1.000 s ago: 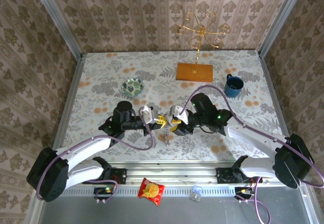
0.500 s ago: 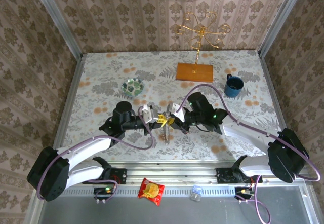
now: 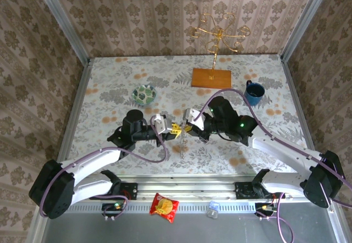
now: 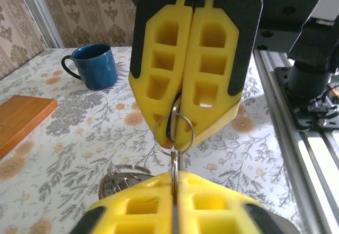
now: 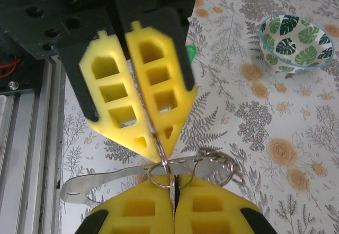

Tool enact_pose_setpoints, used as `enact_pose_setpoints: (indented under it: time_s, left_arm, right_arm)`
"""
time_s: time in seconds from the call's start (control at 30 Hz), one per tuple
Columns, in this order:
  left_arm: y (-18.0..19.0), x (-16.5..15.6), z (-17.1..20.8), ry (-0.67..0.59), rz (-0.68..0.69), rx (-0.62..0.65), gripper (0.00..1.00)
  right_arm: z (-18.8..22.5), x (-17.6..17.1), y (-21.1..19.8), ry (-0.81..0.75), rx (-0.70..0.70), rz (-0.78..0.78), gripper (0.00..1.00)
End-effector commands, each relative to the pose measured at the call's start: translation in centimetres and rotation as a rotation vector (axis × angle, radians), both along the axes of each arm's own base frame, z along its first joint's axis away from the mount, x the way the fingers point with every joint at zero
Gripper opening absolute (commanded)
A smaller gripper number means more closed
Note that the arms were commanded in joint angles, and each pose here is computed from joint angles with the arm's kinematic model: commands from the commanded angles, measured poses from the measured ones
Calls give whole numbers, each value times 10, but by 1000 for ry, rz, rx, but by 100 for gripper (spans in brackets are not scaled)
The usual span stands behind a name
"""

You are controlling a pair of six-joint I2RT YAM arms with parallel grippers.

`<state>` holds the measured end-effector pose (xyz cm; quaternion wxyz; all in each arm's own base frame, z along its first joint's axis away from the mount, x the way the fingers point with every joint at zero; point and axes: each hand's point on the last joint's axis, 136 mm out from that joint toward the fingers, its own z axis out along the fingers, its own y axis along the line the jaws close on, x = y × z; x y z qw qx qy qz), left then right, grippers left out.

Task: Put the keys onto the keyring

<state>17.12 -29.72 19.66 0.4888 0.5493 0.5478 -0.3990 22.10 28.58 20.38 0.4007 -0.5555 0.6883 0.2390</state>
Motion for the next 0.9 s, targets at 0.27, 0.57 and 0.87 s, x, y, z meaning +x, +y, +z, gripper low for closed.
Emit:
enact_pose_setpoints:
  time_s: [0.27,0.57,0.87]
  left_arm:
    - [40,49,28,-60,425,-113,86]
    - [165,100,61,46,1088,-290,100]
    - [211,107,45,209,1277,-273,100]
  right_arm:
    - [33,7,-13,-88,-52,-106,0]
    - [75,5,58,-5,197,-33,0]
    - [8,14,76,54,157,-63,0]
